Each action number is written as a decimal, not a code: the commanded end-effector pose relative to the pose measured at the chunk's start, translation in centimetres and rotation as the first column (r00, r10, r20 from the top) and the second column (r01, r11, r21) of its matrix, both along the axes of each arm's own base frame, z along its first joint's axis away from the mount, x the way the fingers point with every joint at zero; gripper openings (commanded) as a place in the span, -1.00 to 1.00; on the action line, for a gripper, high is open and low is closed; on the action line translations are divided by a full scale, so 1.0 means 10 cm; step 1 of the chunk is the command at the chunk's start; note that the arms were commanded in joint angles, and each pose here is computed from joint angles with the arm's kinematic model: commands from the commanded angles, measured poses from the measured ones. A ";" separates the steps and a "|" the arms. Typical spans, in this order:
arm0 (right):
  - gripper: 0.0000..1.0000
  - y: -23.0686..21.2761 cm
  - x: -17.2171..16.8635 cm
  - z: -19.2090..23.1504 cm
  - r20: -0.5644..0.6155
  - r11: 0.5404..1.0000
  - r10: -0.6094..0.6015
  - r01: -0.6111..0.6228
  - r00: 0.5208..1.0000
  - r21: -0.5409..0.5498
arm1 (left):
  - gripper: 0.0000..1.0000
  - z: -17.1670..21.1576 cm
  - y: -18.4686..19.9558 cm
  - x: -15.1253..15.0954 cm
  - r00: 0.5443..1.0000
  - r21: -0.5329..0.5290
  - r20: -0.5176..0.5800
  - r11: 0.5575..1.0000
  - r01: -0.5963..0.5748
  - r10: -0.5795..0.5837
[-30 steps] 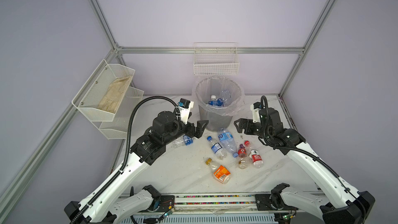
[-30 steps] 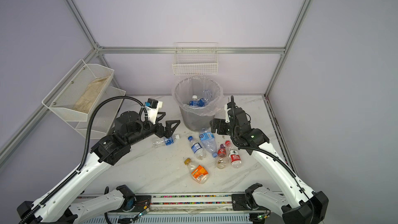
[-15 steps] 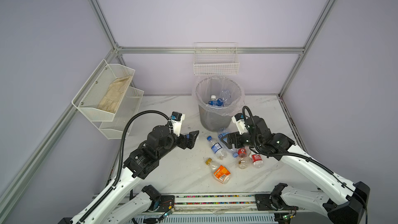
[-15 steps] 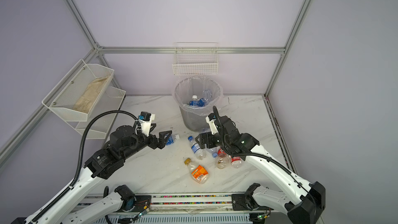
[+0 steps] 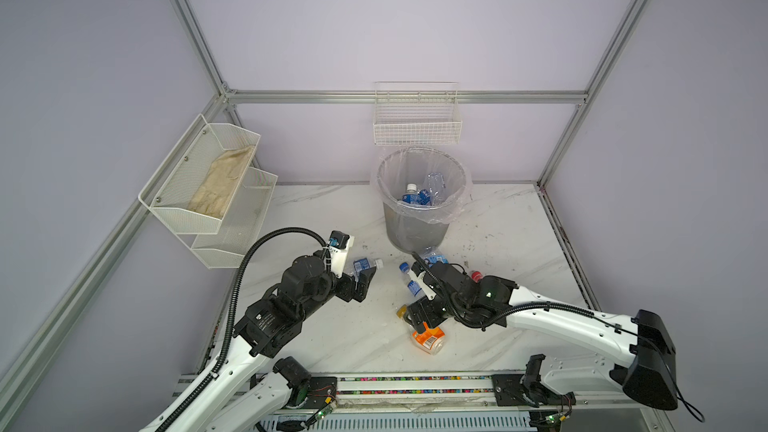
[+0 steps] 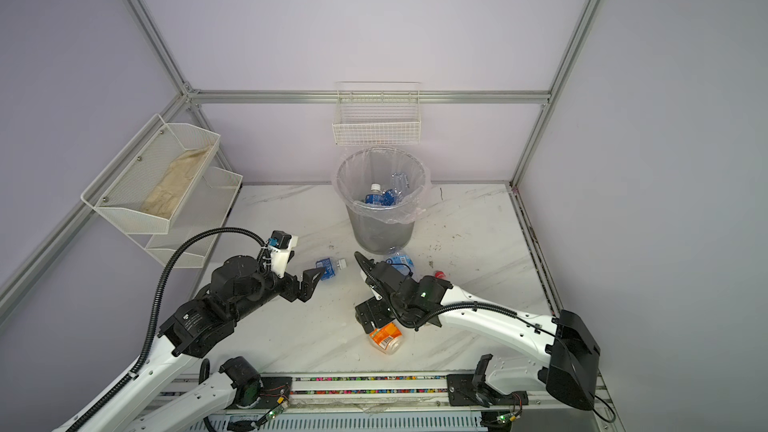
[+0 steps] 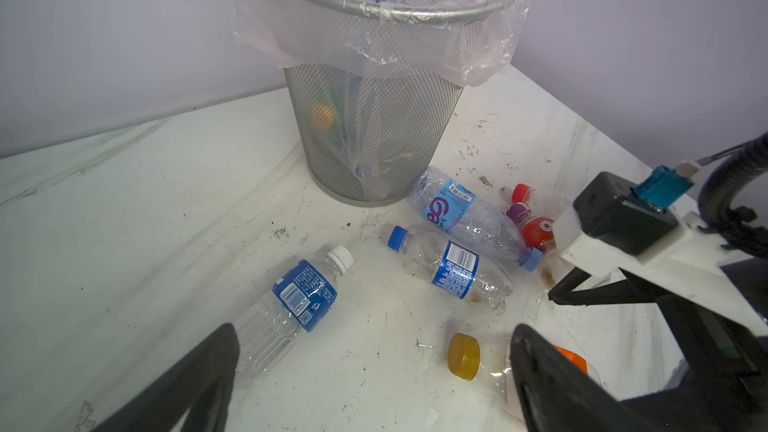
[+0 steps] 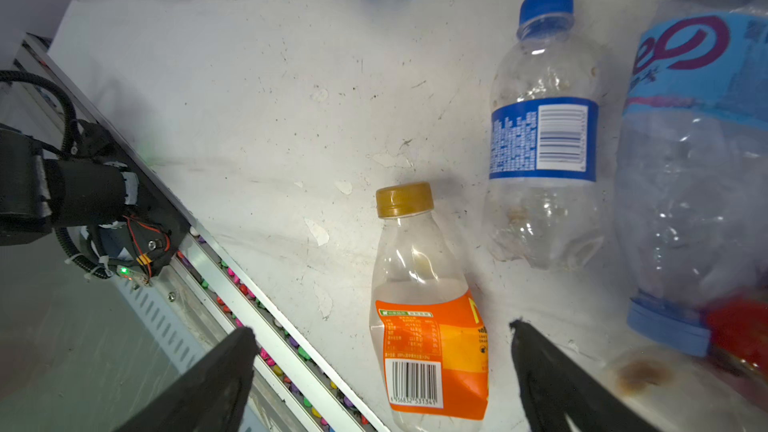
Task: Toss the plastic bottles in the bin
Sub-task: 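Lower the right gripper onto the yellow-capped orange-labelled bottle while the left gripper lowers, then close the right gripper around the orange-labelled bottle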
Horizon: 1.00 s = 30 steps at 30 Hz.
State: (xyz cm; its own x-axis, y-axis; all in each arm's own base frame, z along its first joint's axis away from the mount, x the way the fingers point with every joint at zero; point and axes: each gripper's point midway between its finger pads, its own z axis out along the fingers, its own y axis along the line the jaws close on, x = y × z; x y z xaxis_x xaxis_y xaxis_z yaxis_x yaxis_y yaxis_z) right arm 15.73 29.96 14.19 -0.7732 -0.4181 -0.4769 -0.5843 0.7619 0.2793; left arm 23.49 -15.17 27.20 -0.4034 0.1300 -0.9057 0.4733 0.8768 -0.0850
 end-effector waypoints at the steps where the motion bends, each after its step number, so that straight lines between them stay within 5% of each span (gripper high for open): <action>1: 0.95 -0.05 -0.04 -0.19 -0.010 0.996 -0.015 0.014 1.000 -0.083 | 1.00 -0.19 0.08 0.03 1.000 0.055 0.008 0.998 -0.026 0.026; 15: 0.95 -0.16 -0.10 -0.85 -0.049 0.945 -0.021 0.004 0.999 -0.327 | 1.00 -0.27 0.17 0.02 0.997 0.053 0.041 0.997 -0.063 0.061; 30: 0.95 -0.26 -0.12 -1.12 -0.063 0.916 -0.046 0.017 0.997 -0.400 | 1.00 -0.27 0.16 0.02 0.997 0.045 0.036 0.997 -0.063 0.061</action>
State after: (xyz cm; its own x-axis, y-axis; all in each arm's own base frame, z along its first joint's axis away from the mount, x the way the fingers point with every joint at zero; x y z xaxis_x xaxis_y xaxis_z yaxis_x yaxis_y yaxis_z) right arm 14.81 28.15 3.82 -0.8029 -0.5438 -0.2441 -0.5650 0.8248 0.0211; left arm 23.31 -13.69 25.23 -0.3900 0.1460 -0.9091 0.4301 0.9019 -0.0397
